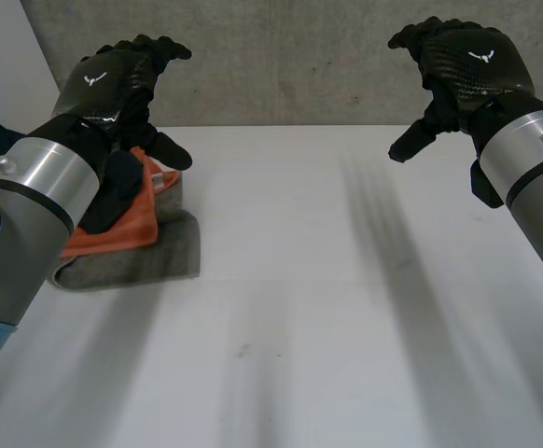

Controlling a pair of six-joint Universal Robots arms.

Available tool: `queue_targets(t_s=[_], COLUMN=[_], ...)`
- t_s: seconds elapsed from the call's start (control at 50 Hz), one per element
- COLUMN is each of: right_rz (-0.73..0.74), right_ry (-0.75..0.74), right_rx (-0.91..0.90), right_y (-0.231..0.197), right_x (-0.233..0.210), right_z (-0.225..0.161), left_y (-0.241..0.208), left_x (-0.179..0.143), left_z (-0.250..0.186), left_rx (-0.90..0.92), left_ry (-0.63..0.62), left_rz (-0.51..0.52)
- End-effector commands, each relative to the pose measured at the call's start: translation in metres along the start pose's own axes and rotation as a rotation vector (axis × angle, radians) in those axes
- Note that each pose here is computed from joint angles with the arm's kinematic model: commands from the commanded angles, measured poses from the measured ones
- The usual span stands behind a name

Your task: Fold the laundry.

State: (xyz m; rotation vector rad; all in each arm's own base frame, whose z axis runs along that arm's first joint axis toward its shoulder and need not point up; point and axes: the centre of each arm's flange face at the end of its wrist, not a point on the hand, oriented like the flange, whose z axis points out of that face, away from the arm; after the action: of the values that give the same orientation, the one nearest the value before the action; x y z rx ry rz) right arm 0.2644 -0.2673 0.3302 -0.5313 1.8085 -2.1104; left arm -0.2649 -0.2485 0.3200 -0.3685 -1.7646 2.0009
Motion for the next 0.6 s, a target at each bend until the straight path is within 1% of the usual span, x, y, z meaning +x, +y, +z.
queue_targets(t_s=[0.02,0.6], right_rz=[0.001,0.002], right_ry=[0.001,-0.013], right_rx=[-0.005,-0.034], right_y=[0.001,0.01], right_x=[0.0,-0.005], right_z=[-0.001,-0.003], left_y=[0.0,0.004], left_x=[0.0,-0.001], left_z=[0.001,0.003], left_rx=[0.003,0.006], left_ry=[0.001,-0.001], left_rz=[0.017,0.019])
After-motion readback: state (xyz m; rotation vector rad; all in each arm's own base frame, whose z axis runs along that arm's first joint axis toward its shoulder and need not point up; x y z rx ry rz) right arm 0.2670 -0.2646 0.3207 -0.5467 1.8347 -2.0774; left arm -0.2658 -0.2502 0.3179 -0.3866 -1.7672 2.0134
